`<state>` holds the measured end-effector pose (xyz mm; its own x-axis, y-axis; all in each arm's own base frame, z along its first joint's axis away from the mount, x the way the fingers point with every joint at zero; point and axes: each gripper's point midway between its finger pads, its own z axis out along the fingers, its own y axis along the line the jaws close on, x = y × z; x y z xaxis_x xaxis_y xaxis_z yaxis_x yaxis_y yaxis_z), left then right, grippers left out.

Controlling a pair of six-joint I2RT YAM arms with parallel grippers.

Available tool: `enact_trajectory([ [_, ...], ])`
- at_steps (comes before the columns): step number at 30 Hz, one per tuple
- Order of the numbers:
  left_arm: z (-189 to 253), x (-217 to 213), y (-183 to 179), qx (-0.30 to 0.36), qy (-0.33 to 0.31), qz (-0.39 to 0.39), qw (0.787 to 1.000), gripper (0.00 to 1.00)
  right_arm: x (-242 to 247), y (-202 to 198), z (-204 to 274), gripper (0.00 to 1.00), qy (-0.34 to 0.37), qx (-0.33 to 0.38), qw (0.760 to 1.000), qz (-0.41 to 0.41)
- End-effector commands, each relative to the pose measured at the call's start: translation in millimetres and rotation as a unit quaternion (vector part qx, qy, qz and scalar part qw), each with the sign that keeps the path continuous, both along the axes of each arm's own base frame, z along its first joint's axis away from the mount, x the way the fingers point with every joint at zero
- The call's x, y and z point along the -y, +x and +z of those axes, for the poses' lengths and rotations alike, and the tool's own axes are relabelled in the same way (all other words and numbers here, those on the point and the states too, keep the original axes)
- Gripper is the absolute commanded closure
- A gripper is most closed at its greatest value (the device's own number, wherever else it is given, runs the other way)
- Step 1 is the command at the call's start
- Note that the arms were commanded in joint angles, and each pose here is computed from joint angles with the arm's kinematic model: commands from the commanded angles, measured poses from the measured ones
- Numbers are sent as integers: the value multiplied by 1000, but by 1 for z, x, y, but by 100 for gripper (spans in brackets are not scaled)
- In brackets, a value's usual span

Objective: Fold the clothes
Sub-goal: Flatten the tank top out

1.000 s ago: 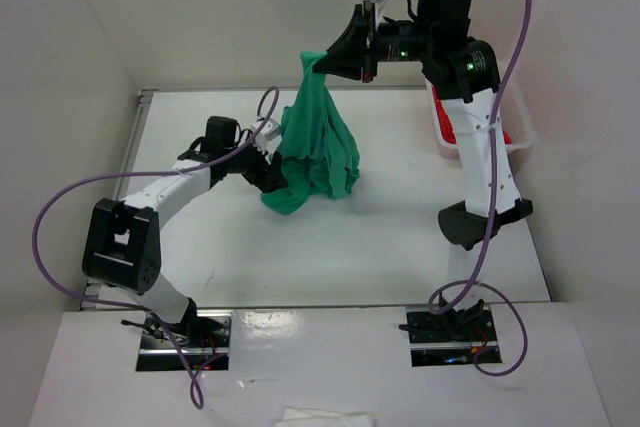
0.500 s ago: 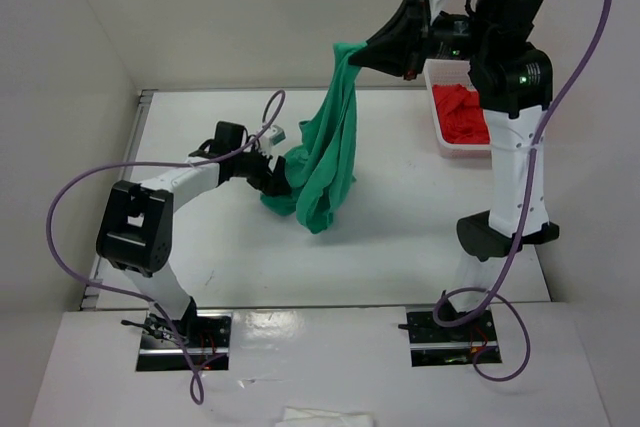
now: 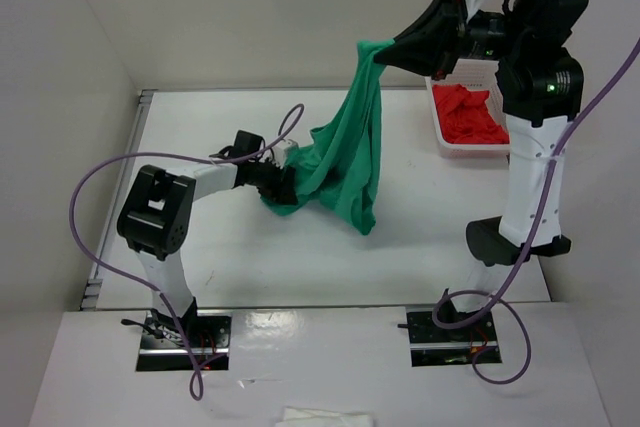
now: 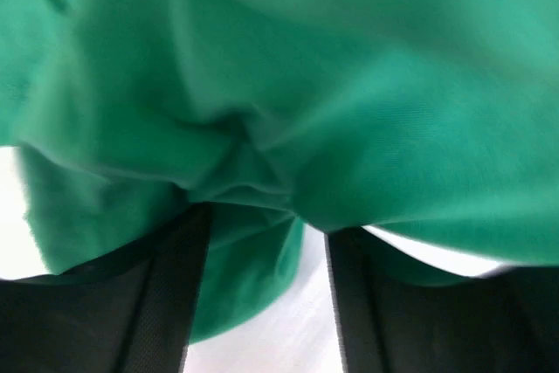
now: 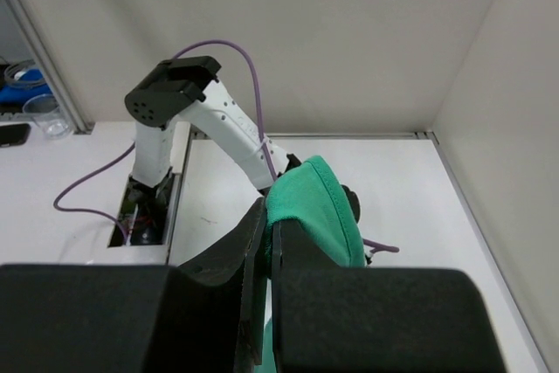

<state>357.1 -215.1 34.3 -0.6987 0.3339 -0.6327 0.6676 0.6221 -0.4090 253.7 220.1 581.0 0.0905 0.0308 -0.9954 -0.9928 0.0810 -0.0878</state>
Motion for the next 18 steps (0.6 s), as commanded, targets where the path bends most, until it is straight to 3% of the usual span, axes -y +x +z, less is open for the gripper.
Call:
enact_trajectory([
  [1,8,0,23,28,9,23,999,40,8,-30,19,100,6,47,999,17],
  [4,3,-2,31,27,19,34,999,47,10,-29,16,100,3,42,999,21],
  [8,-2,-2,36,5,31,43,999,68,15,-31,18,100,2,47,999,16],
  [9,-4,-2,36,-4,32,47,998,79,16,-34,18,100,2,47,999,16],
  [14,7,-1,39,-9,31,51,998,100,30,-32,19,100,-2,48,999,0],
  [18,60,-15,60,39,24,78,996,100,43,-29,16,100,-7,46,999,-14],
])
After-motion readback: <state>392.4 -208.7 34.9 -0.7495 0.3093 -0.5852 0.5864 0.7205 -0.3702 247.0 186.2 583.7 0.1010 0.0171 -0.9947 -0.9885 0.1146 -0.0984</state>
